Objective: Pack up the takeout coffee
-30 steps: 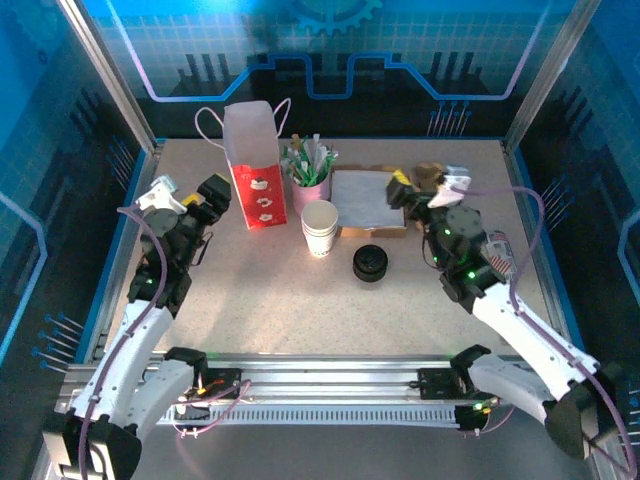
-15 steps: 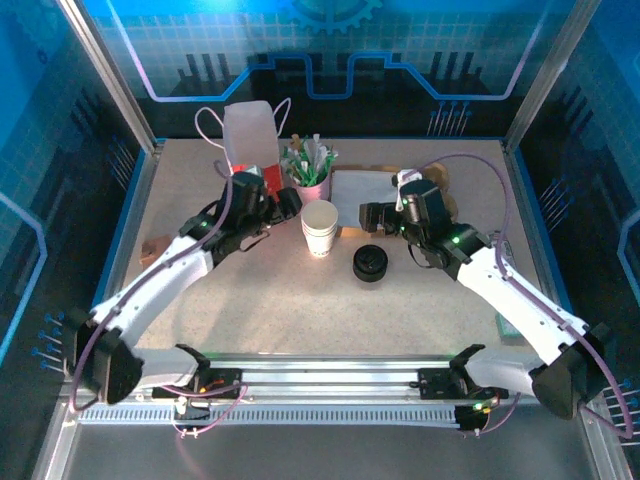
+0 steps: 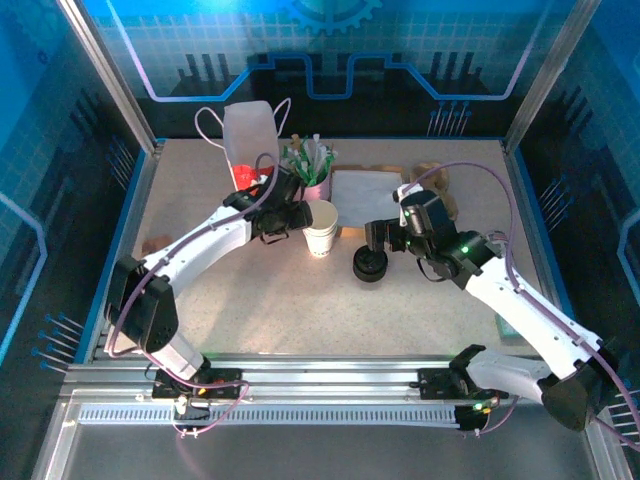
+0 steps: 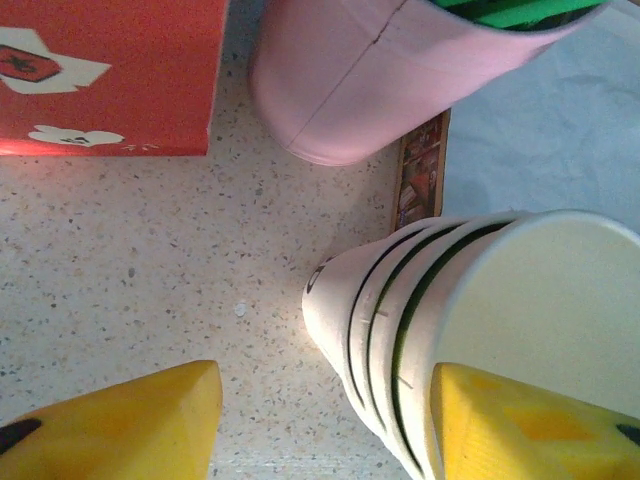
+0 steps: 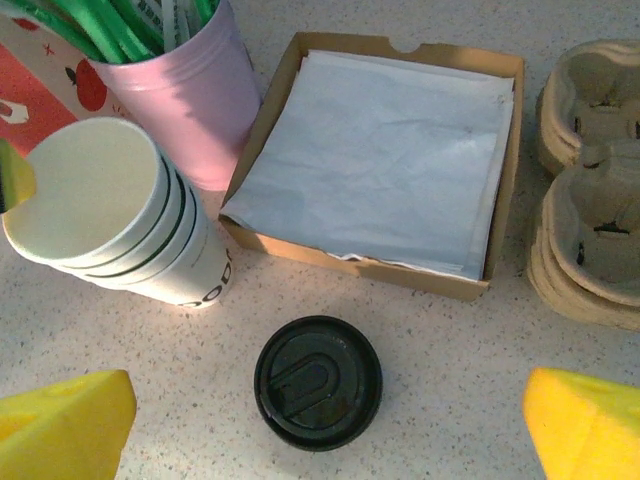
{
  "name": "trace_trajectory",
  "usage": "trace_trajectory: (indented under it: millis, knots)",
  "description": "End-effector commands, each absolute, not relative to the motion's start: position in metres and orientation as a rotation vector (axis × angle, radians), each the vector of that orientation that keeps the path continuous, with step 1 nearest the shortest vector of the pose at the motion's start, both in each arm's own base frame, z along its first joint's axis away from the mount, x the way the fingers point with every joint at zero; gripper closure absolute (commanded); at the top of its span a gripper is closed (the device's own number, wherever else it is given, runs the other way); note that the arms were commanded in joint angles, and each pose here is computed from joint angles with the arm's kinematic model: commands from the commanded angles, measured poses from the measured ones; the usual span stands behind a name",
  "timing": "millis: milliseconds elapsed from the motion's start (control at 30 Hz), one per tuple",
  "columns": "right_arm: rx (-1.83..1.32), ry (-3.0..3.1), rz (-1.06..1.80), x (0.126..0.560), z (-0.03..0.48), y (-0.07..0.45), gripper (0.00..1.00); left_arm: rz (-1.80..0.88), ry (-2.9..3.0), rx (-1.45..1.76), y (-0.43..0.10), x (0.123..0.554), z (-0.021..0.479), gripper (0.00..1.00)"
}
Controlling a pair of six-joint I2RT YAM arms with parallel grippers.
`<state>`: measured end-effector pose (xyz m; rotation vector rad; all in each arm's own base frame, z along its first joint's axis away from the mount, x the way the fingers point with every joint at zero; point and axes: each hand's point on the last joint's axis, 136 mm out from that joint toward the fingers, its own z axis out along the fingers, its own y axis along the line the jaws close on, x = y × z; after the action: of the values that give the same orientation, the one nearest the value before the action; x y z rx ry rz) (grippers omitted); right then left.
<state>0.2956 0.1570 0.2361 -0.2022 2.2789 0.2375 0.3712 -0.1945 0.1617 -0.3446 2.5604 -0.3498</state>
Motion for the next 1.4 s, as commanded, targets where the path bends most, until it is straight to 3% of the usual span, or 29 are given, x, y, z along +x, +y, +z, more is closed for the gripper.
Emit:
trace_trajectory:
  millis: [0, 467, 700, 1367]
  knots:
    - [-0.251, 2.301, 0.209, 0.286, 0.230, 0.157, 0.00, -0.304, 2.572, -0.327, -0.196, 0.373, 0.166, 0.47]
    - [-0.288, 2.300, 0.201, 0.278, 0.231, 0.157, 0.00, -0.222, 2.613, -0.274, -0.205, 0.379, 0.161, 0.73]
    - [-0.299, 2.295, 0.202, 0.275, 0.233, 0.156, 0.00, -0.204, 2.604, -0.278, -0.202, 0.380, 0.165, 0.80]
    - [-0.328, 2.304, 0.233, 0.269, 0.231, 0.162, 0.00, -0.205, 2.593, -0.273, -0.204, 0.378, 0.177, 0.79]
